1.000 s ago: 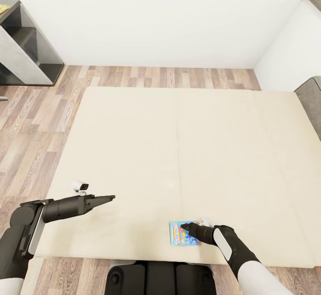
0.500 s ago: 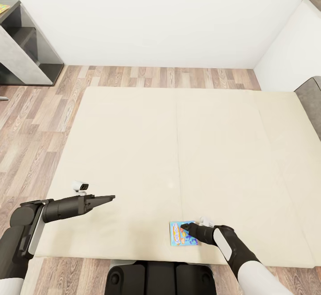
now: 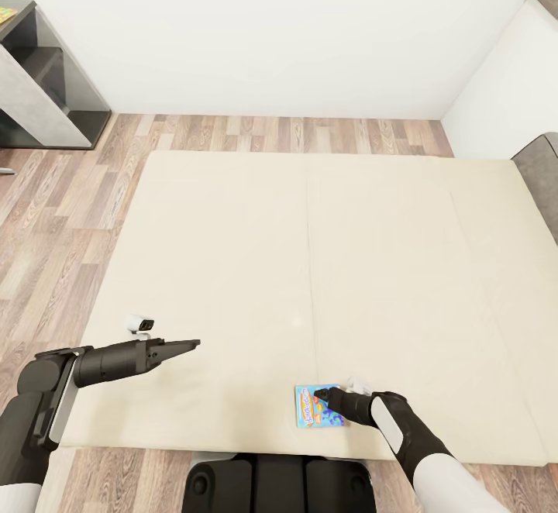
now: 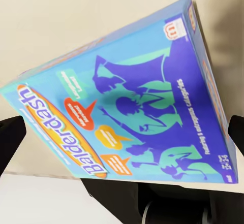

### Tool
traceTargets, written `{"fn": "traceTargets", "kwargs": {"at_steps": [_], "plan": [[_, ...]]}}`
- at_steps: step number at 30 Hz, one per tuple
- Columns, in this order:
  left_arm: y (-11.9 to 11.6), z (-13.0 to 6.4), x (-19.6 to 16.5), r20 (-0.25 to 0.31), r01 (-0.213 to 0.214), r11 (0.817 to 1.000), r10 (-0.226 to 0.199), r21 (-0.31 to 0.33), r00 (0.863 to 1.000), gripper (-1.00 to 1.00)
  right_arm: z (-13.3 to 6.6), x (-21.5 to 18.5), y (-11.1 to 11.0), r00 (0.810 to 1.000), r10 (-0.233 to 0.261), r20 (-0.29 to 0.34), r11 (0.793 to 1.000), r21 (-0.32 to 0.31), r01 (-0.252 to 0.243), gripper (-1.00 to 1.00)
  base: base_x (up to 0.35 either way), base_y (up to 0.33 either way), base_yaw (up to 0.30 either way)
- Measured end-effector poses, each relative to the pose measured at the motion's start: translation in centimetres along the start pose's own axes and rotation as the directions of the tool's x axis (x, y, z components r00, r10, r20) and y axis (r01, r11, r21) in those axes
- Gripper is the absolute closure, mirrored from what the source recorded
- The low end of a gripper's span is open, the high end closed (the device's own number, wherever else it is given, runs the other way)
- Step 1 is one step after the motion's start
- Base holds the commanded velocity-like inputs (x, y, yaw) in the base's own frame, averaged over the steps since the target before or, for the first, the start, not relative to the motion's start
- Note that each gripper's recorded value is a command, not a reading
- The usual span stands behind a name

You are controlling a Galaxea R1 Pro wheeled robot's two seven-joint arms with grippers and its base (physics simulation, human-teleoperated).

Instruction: Put all the toys in the child's room - the three board games (two on the bed and one on the table), the two jigsaw puzzles on the table, and the tennis ball on the table - inside the toy box on the table in the child's room.

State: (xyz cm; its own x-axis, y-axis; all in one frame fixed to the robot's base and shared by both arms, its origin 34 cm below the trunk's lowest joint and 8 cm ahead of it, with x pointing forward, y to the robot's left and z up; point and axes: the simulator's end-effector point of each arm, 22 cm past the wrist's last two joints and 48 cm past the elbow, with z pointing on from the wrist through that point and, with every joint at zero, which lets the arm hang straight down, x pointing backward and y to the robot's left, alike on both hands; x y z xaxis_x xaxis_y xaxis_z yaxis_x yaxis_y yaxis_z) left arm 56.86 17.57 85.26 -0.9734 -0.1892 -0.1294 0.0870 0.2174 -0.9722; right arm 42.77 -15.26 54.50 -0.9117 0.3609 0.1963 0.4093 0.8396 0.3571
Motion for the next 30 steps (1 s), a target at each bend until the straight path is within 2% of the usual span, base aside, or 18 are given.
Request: {"fn": "traceTargets", "kwargs": {"at_steps": [9,17,30], "plan": [[0.0,0.0,0.0,0.000,0.000,1.000,0.000,0.000,1.000,-1.00,0.0,0.0,-0.2,1.000,-0.002,0.000,1.000,0.007,0.002,-1.00,0.000,0.000,0.000],[0.0,0.0,0.0,-0.001,-0.001,1.000,0.001,0.000,1.000,-1.00,-0.1,0.0,-2.0,1.000,-0.001,0.001,0.996,0.090,0.001,-1.00,0.000,0.000,0.000],[0.0,0.0,0.0,-0.001,0.000,1.000,0.000,0.001,1.000,-1.00,-0.1,-0.1,-2.5,1.000,-0.002,0.006,0.993,0.118,0.002,-1.00,0.000,0.000,0.000]]}}
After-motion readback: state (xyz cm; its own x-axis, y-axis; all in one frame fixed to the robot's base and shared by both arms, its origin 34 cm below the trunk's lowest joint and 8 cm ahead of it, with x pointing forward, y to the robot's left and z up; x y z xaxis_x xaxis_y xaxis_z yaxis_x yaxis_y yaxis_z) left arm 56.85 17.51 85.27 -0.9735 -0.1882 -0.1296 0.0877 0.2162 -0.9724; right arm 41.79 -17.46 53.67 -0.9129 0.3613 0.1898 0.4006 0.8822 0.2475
